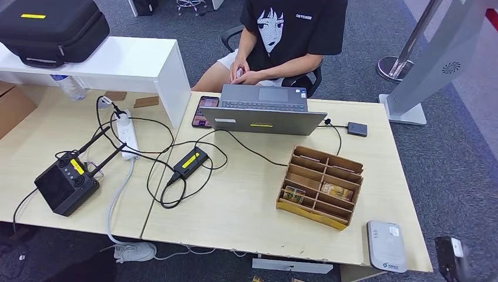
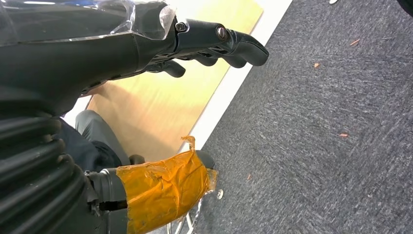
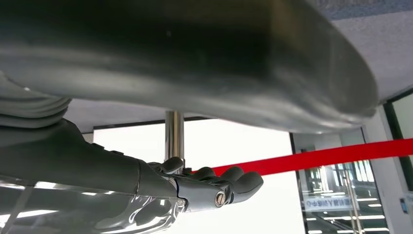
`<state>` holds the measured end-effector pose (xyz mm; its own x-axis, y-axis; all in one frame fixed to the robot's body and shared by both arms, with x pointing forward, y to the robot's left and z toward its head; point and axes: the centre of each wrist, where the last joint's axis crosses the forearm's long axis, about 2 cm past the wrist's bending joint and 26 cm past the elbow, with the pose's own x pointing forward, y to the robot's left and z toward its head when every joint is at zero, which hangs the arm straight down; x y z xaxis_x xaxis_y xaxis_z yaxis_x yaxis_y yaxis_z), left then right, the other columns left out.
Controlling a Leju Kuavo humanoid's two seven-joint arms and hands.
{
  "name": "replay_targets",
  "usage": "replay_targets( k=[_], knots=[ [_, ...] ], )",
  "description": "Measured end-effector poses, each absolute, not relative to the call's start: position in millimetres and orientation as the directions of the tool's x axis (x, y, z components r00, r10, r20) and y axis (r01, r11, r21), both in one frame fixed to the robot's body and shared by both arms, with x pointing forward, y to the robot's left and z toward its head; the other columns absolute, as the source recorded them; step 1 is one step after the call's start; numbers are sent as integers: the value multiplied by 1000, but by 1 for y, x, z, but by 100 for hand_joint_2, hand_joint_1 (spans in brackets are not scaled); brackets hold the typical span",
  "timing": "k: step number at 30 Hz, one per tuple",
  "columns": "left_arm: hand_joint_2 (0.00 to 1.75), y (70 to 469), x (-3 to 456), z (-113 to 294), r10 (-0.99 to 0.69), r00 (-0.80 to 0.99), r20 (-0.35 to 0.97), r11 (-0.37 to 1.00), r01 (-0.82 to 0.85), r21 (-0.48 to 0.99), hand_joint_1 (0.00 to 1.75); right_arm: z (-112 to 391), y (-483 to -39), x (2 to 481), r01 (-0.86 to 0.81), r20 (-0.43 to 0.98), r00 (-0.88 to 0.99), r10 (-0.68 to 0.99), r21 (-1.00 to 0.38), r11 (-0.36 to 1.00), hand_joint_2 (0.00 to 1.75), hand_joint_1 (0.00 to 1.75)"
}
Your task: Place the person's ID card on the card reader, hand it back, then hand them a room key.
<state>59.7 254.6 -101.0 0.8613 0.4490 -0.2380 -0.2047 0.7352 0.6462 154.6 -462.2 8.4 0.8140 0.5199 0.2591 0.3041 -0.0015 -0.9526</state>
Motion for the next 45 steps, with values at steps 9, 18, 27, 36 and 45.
replay_targets(
  k=[9, 18, 27, 36, 45],
  knots=[
    [175, 256, 60, -101, 445, 862, -242, 735, -197, 649, 0, -10, -461, 153, 264, 277, 896, 347, -961, 87, 175, 0],
    [175, 265, 63, -101, 427, 875, -230, 726, -180, 663, 0, -56, -451, 131, 67, 153, 975, 160, -894, 443, 175, 0],
    [175, 274, 66, -101, 391, 898, -200, 717, -161, 679, 0, -74, -445, 106, -107, 6, 988, 155, -700, 707, 175, 0],
    [175, 277, 67, -101, 368, 912, -181, 712, -151, 685, 0, -82, -439, 88, -188, -36, 978, 206, -580, 792, 175, 0],
    [175, 280, 68, -101, 351, 923, -161, 710, -150, 689, 0, -88, -429, 76, -255, 2, 959, 282, -427, 868, 175, 0]
  ],
)
